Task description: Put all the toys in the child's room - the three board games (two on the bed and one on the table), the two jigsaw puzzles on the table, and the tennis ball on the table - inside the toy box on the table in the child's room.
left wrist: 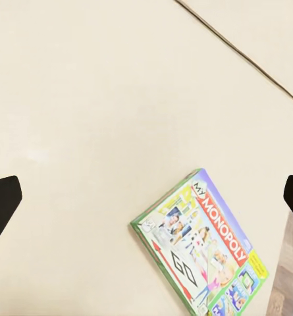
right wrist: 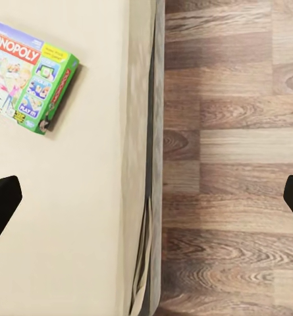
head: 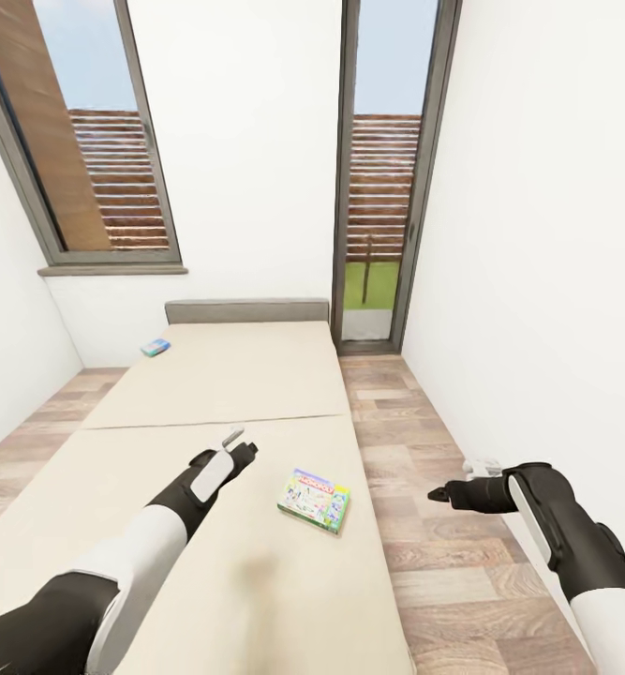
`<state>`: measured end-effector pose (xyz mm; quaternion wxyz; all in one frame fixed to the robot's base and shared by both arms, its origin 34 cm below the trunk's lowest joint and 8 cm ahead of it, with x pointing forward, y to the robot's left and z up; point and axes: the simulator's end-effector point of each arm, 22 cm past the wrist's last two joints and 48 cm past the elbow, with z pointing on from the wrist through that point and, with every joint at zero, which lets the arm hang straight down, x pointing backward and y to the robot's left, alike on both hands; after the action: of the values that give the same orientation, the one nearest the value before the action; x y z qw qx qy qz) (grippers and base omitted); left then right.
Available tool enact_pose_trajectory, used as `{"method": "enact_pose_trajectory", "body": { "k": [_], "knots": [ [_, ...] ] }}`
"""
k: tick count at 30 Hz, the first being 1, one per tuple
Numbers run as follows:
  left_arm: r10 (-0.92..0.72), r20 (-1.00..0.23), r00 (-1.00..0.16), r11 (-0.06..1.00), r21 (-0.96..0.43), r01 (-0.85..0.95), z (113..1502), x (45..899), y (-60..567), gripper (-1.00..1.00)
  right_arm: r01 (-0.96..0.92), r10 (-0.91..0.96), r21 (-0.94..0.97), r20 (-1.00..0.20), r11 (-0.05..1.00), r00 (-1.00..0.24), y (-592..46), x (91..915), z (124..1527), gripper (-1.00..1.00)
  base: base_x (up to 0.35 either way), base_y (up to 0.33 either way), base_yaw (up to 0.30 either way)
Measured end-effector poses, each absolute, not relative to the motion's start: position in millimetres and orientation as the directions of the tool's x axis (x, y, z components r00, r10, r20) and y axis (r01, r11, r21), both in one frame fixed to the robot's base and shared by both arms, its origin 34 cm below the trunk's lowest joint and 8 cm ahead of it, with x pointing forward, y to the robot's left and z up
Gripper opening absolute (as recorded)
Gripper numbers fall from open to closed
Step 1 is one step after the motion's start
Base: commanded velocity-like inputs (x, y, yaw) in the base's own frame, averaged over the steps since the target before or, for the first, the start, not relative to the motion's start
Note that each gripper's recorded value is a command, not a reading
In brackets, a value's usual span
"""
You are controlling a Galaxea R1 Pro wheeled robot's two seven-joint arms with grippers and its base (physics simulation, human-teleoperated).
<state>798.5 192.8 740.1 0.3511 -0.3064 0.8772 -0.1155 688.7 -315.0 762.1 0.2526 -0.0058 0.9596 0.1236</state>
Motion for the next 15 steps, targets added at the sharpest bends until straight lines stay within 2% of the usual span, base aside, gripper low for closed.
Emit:
{"method": "enact_pose_trajectory", "body": {
  "k": [15],
  "knots": [
    [-0.636,-0.534,-0.557,0.772,-0.437,-0.462,734.9,804.2,186.7,1.0,-0.078,0.045,0.233,-0.479,0.969,-0.877,-312.4,689.2,754.1,1.0,0.0,0.0,0.0]
  ]
}}
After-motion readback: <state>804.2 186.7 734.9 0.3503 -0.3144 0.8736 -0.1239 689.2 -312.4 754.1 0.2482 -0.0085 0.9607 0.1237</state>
